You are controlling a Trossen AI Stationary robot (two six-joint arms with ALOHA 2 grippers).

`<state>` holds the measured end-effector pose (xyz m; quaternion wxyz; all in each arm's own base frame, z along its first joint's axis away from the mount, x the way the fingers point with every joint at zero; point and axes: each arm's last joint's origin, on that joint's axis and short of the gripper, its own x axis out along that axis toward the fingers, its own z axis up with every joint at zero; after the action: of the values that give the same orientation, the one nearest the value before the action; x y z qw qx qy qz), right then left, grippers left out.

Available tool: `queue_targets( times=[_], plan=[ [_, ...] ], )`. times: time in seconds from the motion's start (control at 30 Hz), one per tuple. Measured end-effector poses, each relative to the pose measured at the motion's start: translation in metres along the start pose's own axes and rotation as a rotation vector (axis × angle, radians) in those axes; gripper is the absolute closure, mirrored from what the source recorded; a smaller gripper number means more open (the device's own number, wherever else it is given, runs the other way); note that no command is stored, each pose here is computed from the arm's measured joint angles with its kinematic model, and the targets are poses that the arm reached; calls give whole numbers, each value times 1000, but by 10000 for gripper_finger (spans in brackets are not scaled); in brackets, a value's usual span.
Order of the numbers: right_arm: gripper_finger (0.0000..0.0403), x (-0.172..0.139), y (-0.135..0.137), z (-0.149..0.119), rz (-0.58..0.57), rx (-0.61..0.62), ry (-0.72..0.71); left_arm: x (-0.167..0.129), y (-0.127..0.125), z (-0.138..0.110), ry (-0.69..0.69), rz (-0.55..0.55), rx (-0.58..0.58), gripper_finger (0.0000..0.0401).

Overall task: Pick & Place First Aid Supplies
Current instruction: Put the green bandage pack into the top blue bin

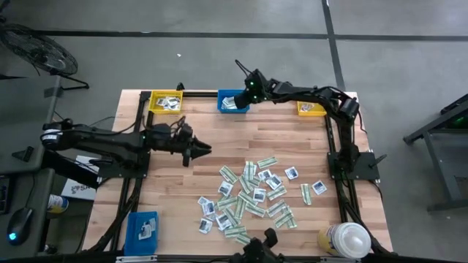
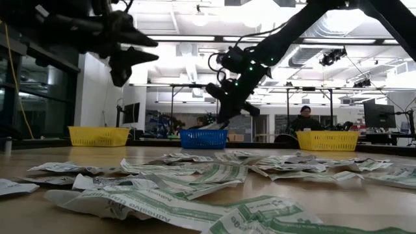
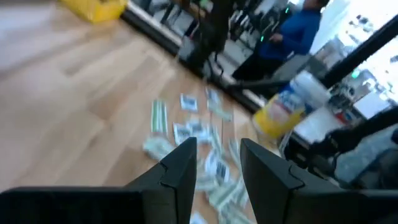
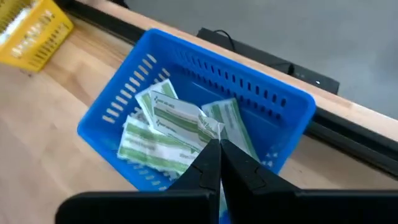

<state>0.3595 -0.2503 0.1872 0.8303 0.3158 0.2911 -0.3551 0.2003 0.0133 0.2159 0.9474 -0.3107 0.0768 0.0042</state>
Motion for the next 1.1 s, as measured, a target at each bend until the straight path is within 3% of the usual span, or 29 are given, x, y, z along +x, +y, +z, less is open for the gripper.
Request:
queue_targets(
  times=[0.2,0.7,0.87,1.1],
  plan=[
    [403,1,2,-1,-6,50,-11,-9,-2,-20,-46,79,-5,278],
    [394,1,-3,1,32,126,24,-47,20,-56,-120,120,-39,278],
    [365,1,-4,-1,14,141,42,-54,23,-60,-146,99,-56,278],
    [287,-4,-9,0,31,155,78,-57,22,-59,-156,81,-47,278]
  ],
)
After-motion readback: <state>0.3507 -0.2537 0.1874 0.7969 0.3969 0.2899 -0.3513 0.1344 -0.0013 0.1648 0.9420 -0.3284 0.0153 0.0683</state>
